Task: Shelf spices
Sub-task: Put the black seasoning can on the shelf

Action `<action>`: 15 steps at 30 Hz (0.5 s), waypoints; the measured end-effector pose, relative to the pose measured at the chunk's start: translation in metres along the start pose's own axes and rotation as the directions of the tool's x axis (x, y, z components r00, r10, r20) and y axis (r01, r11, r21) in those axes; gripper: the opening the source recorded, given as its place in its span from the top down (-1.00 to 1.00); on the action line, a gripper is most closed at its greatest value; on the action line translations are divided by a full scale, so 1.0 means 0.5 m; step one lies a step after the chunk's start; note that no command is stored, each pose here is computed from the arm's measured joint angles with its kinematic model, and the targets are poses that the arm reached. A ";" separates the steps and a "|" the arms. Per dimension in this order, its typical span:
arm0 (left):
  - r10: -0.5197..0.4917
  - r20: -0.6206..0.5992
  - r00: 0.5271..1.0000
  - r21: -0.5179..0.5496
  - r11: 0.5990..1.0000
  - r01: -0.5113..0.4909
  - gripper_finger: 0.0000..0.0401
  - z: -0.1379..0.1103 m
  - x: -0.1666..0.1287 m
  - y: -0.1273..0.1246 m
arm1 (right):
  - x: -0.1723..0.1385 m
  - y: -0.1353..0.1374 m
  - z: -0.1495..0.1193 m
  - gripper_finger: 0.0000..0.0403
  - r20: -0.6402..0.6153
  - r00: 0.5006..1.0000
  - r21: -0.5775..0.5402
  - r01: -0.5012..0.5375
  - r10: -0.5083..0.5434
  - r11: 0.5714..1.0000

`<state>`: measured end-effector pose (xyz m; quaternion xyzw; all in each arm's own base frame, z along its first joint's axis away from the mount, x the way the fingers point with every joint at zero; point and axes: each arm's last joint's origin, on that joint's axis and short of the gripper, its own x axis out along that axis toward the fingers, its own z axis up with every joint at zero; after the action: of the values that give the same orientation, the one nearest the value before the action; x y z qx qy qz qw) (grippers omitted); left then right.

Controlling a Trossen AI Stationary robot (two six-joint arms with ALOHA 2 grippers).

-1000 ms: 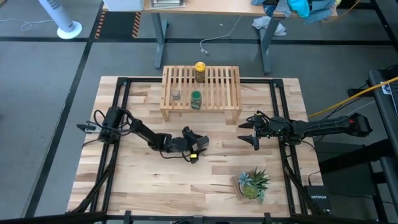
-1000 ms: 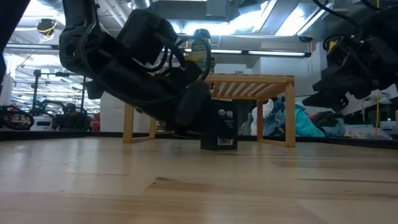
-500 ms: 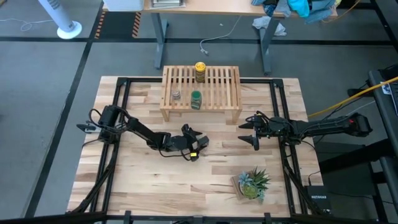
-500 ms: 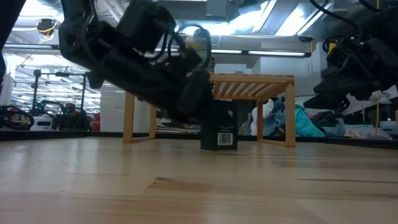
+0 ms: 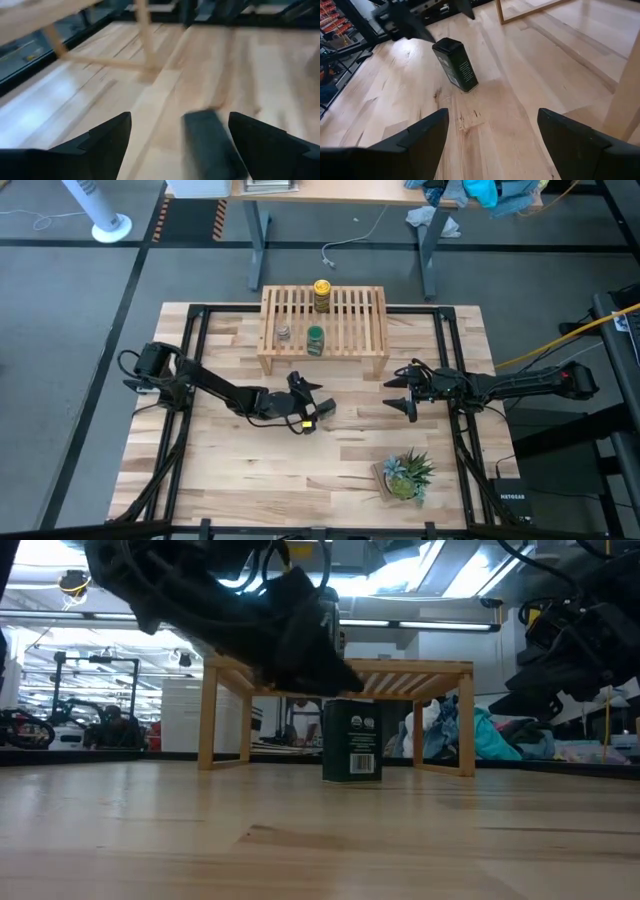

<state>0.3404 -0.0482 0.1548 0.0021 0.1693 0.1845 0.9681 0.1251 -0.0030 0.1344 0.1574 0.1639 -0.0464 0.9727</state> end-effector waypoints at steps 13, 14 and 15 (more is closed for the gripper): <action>0.133 -0.097 0.986 0.023 0.991 -0.132 -0.63 -0.008 -0.015 0.015 | 0.000 0.000 0.000 -0.55 -0.002 1.000 0.000 -0.007 0.007 1.000; 0.130 -0.091 0.987 0.020 0.991 -0.129 -0.63 -0.008 -0.016 0.013 | 0.000 0.000 0.000 -0.55 -0.001 1.000 0.000 -0.007 0.007 1.000; 0.128 -0.085 0.988 0.016 0.992 -0.127 -0.63 -0.007 -0.016 0.013 | 0.000 0.000 0.000 -0.55 -0.001 1.000 0.000 -0.007 0.007 1.000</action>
<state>0.3302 -0.0452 0.1545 0.0100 0.2110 0.2452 0.9462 0.1251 -0.0028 0.1345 0.1579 0.1641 -0.0429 0.9728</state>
